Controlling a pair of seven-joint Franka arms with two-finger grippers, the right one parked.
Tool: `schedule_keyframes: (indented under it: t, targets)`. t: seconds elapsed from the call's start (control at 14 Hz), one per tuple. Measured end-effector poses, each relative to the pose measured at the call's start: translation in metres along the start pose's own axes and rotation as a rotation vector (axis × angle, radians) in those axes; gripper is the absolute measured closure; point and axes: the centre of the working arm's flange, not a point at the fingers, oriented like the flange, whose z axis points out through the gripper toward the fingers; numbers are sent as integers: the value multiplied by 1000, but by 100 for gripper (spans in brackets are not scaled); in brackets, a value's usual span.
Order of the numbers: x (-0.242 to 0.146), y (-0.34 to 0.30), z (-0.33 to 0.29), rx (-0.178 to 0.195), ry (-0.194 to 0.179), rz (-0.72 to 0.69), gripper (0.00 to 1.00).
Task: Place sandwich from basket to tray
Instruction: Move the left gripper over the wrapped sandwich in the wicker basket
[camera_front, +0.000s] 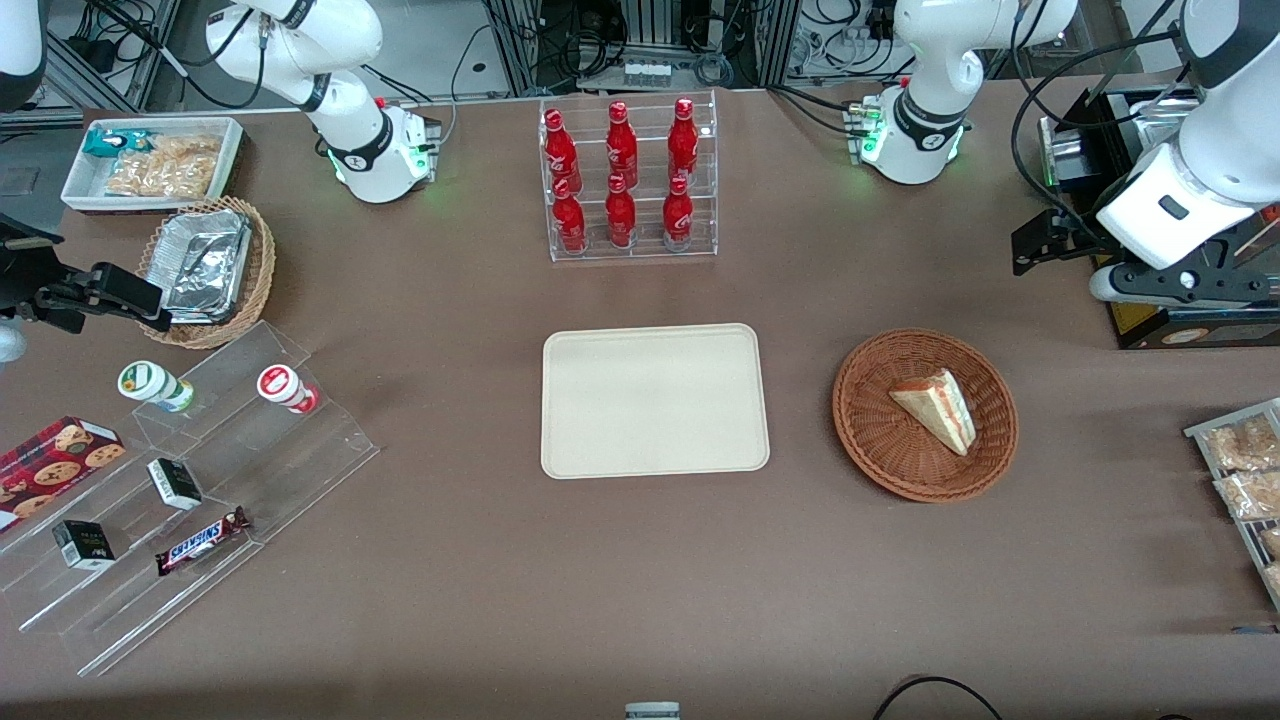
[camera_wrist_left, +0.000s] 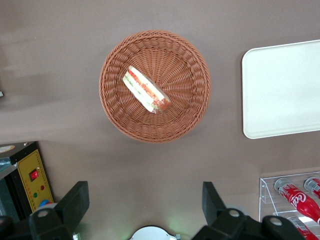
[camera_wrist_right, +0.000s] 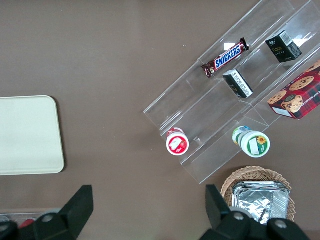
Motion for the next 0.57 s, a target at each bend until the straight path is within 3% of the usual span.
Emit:
schedule_keyframes:
  t: [0.29,0.57]
  targets:
    - [2,0,13,-1,-26,3,0]
    - [25,-2,77,-6,-70,4,0]
